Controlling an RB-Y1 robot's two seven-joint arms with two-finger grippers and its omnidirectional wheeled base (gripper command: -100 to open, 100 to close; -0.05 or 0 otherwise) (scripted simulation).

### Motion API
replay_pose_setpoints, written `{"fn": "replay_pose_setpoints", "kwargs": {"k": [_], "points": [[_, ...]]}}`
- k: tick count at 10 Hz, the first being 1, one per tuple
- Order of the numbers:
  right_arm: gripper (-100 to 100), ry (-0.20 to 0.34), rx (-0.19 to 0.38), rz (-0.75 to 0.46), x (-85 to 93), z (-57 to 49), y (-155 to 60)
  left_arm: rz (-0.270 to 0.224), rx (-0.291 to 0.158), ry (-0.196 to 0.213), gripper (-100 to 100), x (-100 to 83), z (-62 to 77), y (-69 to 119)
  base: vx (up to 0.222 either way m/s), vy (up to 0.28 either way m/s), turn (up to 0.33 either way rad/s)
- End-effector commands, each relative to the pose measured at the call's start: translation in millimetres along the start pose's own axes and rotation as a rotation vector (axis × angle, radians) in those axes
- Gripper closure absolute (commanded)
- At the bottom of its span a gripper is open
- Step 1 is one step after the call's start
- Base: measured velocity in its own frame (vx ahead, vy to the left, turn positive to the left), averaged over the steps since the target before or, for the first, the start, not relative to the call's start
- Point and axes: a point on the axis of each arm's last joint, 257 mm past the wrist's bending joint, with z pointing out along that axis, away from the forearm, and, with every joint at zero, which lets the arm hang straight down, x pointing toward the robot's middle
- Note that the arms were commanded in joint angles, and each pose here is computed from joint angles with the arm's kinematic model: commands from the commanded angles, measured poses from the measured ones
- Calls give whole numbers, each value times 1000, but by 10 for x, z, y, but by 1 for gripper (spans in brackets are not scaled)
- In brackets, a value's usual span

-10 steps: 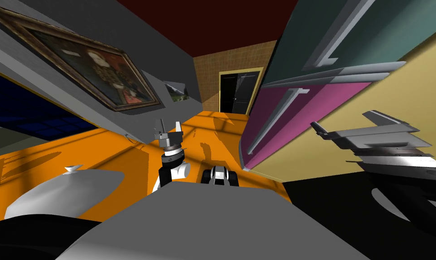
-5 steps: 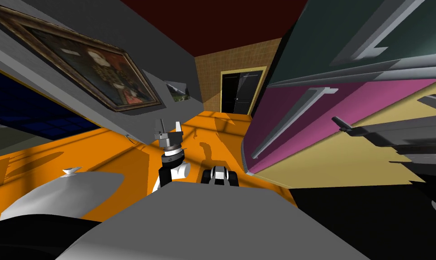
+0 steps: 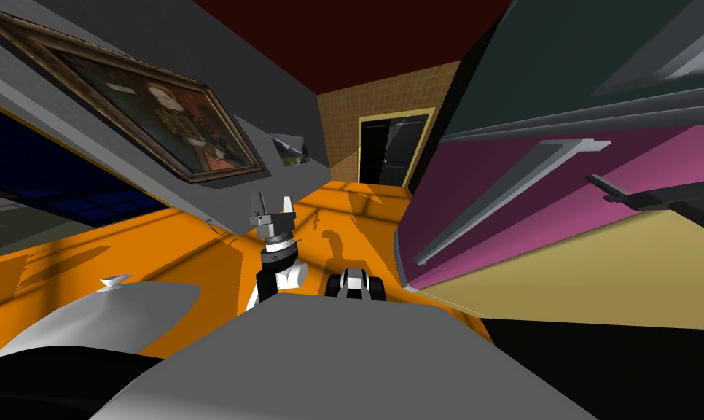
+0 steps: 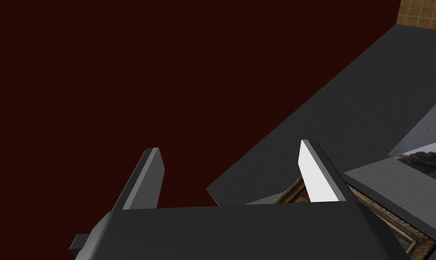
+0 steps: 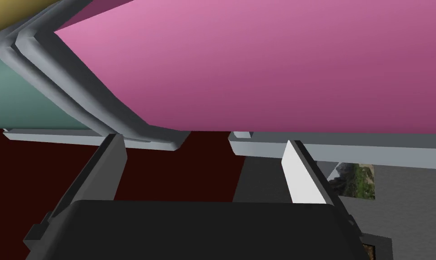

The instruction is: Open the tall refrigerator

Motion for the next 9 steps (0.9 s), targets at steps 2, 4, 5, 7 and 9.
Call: {"fn": "replay_pose_setpoints", "kwargs": {"k": [2,4,5,7,9], "points": [[-100,20,41,-179,-13,49,-412,0,0,0,0,0,0,-1,85,43,22],[-100,29,61,-273,-46,74,-626,0,0,0,0,0,0,-1,108,61,35],[-100,33,69,-311,-65,84,-711,0,0,0,0,0,0,-1,78,45,-17],[-100,38,85,-380,-108,100,-870,0,0,0,0,0,0,0,63,20,32],[-100,34,73,-356,-102,118,-879,0,0,0,0,0,0,0,33,21,-52]]}}
